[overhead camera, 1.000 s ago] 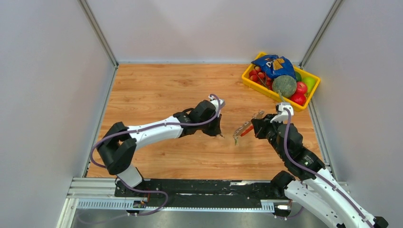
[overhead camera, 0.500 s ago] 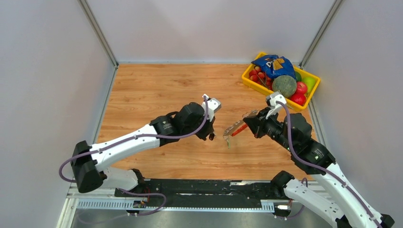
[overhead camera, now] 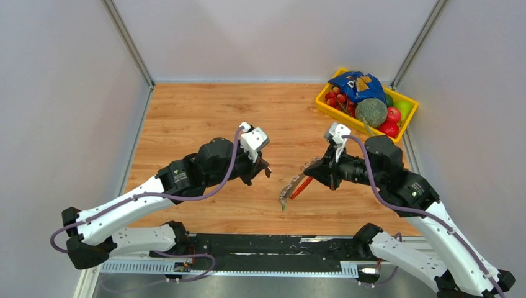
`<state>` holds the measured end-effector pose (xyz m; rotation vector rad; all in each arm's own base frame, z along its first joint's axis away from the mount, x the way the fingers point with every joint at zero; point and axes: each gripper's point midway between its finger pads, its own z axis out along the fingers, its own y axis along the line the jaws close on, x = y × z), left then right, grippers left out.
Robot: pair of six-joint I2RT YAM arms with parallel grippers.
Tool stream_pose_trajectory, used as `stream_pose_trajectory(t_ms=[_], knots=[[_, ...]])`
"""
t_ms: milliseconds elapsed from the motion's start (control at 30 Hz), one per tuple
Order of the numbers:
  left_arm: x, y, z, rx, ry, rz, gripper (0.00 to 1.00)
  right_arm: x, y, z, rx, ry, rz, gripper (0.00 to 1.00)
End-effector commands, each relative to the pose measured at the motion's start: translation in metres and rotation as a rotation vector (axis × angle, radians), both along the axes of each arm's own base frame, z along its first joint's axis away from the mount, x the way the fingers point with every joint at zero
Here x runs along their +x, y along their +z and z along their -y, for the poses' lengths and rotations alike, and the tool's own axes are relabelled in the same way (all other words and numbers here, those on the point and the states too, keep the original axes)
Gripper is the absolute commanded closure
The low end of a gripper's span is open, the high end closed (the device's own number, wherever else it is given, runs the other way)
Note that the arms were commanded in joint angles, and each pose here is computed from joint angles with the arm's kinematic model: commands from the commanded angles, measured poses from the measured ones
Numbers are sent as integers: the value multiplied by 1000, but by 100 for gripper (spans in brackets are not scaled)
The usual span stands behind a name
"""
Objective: Put the keys on the keyring
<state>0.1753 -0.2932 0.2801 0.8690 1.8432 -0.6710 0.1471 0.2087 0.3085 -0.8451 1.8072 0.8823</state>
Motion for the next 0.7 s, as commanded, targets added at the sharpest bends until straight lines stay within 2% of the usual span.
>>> stream_pose_trajectory(t_ms=[0, 467, 667], knots=[[-14, 26, -2, -56, -80, 67, 100, -24, 25, -16, 48, 208, 57, 100], [-62, 55, 3, -205, -333, 101, 100, -70, 42, -54, 166, 601, 19, 100], [-81, 66, 2, -271, -440, 131, 100, -76, 42, -65, 178, 672, -1, 100]])
